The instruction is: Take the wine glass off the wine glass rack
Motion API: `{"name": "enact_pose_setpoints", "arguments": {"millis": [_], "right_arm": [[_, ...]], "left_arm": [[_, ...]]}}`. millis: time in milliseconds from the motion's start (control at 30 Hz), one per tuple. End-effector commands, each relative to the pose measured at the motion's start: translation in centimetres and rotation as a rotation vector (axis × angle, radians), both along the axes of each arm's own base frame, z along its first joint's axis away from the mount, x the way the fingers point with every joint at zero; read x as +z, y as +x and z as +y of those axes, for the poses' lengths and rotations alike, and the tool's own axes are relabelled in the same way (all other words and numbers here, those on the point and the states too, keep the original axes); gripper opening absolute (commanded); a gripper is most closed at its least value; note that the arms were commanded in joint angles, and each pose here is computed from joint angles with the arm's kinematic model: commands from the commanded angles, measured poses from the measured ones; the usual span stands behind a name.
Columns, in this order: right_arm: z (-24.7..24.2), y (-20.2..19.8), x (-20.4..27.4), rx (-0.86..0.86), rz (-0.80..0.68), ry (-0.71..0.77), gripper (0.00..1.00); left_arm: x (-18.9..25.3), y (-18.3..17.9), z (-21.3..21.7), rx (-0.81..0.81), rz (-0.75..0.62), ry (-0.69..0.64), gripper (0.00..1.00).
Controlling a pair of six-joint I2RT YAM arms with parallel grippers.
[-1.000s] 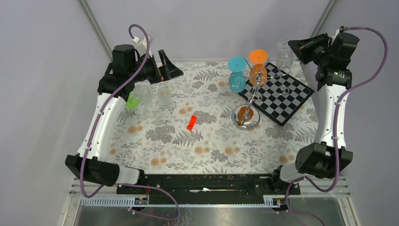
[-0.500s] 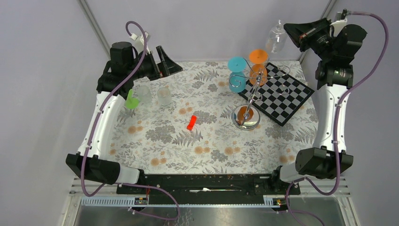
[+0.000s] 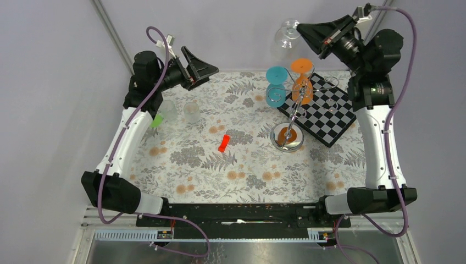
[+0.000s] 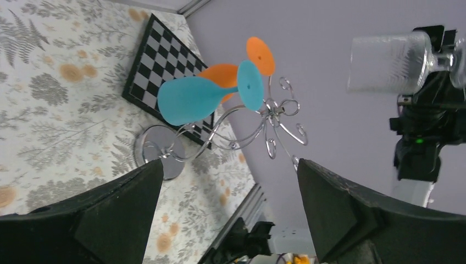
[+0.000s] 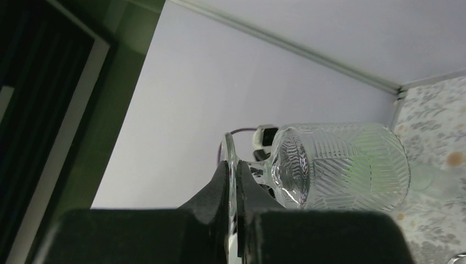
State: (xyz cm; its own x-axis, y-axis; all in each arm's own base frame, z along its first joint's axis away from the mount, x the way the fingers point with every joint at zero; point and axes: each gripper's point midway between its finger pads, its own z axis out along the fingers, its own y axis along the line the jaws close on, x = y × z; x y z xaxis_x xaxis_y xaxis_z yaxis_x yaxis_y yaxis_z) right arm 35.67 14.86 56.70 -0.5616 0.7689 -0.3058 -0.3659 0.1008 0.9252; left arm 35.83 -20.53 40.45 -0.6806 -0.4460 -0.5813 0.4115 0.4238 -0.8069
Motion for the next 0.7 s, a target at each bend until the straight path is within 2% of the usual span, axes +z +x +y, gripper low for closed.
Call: {"name": "enact_pose_setpoints", "arguments": {"millis": [0,333,467,667], "right_arm": [[2.6,-4.0,4.8,0.083,-0.158,0.101,0.0],[7.5,-5.7,6.6,0.244,-0.172,0.246,0.0],[9.4,-5.8,6.8,0.303,-0.161,0.274,0.0],[11.4,-6.4,6.6,0.339,-0.153,0.272,0.0]], "left_arm": [[5.9,-1.9,-0.8,-0.044,-0.143,-0.189,0.99],[12.1,-4.1,-1.4,-0.129,-0.243,-0.481,0.99],[14.3,-5.5,-2.2,-0.229,-0.27,-0.605,0.99],[16.5,-7.5,-1.3,-0.39,-0.282,-0.808,0.88]]}}
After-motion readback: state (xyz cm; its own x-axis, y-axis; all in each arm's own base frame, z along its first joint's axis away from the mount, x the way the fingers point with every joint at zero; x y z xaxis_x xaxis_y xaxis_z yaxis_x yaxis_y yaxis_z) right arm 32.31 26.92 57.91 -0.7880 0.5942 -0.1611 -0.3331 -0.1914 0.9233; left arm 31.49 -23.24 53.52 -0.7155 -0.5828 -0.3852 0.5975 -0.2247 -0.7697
